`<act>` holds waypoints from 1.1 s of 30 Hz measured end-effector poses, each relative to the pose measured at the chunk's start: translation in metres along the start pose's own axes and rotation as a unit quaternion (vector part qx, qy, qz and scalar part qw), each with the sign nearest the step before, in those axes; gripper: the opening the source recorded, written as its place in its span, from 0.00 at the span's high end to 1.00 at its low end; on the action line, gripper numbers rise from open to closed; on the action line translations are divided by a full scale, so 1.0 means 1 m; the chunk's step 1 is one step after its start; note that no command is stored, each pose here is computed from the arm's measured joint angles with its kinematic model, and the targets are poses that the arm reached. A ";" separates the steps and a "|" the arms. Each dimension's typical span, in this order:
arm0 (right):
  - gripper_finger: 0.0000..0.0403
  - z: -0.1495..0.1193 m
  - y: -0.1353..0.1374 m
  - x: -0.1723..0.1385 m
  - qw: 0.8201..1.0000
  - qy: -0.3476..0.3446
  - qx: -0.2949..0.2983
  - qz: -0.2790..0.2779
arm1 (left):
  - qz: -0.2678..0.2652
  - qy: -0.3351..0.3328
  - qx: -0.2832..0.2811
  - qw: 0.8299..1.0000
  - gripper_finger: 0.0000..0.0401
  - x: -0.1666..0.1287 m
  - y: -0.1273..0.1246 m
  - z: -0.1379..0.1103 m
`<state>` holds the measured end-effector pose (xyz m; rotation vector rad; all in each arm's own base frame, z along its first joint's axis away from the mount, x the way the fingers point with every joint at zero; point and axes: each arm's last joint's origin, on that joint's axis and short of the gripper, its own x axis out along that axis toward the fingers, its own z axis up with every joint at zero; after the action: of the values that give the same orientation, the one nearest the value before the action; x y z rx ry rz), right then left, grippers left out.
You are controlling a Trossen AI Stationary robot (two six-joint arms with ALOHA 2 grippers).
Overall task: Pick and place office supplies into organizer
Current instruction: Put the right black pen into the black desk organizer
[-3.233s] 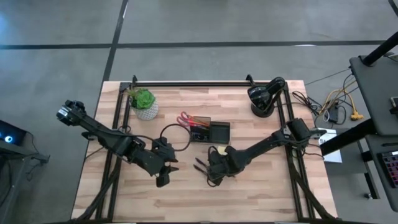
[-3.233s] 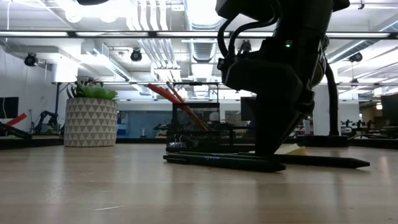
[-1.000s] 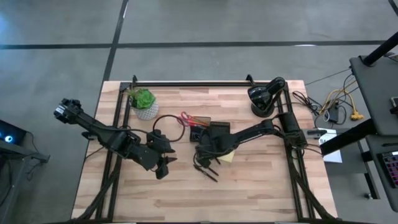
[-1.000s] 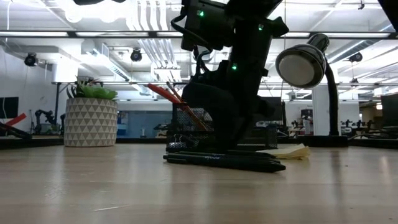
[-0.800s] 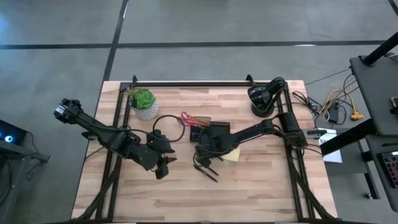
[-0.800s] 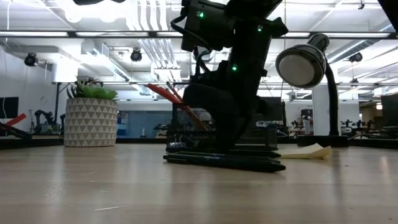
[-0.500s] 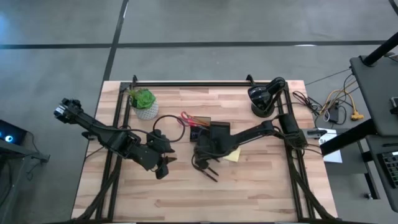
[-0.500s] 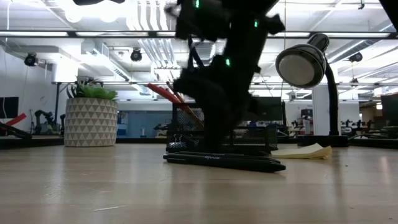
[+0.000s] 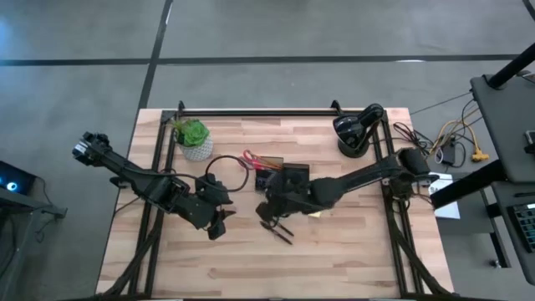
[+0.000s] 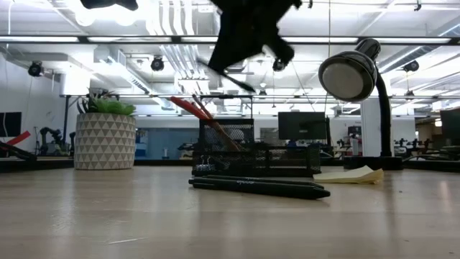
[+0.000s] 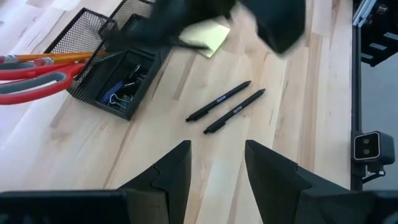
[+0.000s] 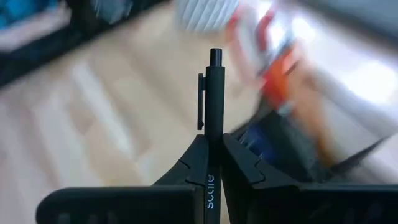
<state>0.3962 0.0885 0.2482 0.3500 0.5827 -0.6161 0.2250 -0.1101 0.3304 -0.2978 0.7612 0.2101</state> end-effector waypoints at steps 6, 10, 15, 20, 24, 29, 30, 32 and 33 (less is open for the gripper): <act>0.97 0.038 -0.021 -0.012 0.997 -0.075 -0.003 -0.033 | 0.004 -0.002 0.001 1.000 0.67 0.000 0.000 0.000; 0.97 0.057 -0.034 0.003 0.994 -0.102 -0.025 -0.027 | 0.018 -0.010 0.003 1.000 0.67 0.002 0.002 -0.001; 0.97 0.064 -0.051 0.026 0.989 -0.137 -0.047 -0.031 | 0.036 -0.007 0.013 0.999 0.67 0.008 0.004 -0.009; 0.97 0.053 -0.073 0.047 0.985 -0.161 -0.038 -0.040 | 0.070 -0.013 0.028 0.997 0.67 0.014 0.009 -0.016; 0.97 0.039 -0.091 0.061 0.984 -0.168 -0.034 -0.039 | 0.110 -0.042 0.052 0.992 0.67 0.013 0.013 -0.014; 0.97 0.024 -0.107 0.072 0.984 -0.172 -0.018 -0.036 | 0.138 -0.070 0.071 0.985 0.67 0.007 0.019 -0.010; 0.97 0.021 -0.109 0.073 0.985 -0.170 -0.019 -0.037 | 0.141 -0.072 0.072 0.985 0.67 0.006 0.020 -0.009; 0.97 0.013 -0.113 0.075 0.986 -0.159 -0.024 -0.039 | 0.148 -0.079 0.075 0.983 0.67 0.004 0.023 -0.007; 0.97 0.009 -0.116 0.077 0.987 -0.154 -0.022 -0.035 | 0.151 -0.080 0.075 0.982 0.67 0.004 0.025 -0.006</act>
<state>0.3785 -0.0382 0.1935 0.1872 0.3117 -0.7071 0.2167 -0.0884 0.3191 -0.0198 0.6555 0.4558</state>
